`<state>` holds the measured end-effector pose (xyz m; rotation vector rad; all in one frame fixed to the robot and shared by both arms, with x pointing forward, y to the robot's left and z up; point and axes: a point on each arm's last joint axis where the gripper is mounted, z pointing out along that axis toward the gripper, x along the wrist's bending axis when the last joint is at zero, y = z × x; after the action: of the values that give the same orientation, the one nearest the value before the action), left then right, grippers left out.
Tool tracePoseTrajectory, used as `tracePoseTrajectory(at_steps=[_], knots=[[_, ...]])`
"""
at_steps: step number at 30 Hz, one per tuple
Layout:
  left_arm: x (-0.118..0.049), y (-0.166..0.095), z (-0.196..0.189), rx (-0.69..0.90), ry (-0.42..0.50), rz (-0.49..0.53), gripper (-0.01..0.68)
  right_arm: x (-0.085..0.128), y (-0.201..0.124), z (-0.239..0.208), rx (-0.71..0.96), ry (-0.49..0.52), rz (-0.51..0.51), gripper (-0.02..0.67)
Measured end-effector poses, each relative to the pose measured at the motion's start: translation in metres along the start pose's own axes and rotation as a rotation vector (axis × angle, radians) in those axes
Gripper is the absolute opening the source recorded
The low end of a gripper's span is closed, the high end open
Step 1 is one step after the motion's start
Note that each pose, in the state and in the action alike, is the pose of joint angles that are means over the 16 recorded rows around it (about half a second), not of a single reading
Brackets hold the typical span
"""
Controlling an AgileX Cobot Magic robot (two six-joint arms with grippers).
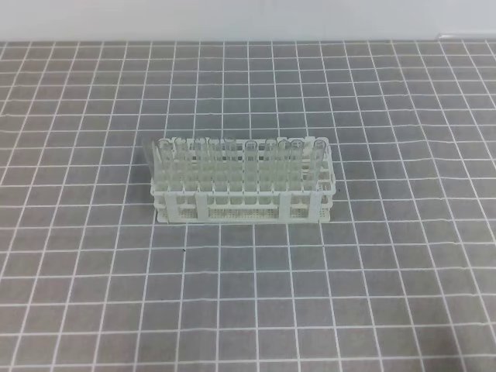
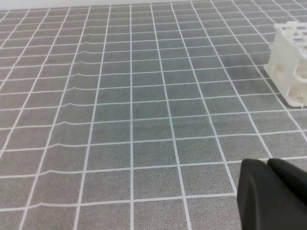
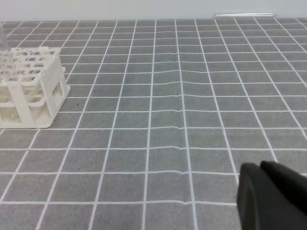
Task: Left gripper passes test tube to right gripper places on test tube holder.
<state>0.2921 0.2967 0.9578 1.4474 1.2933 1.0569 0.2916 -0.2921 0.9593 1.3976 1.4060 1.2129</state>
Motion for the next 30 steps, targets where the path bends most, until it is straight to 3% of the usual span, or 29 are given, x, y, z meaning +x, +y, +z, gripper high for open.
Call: tracePoseTrajectory(at_steps=[30], knots=[[0.0, -0.0005, -0.0006, -0.015, 0.0, 0.001, -0.001, 0.0, -0.0001, 0.0001, 0.001, 0.0, 0.001, -0.013]])
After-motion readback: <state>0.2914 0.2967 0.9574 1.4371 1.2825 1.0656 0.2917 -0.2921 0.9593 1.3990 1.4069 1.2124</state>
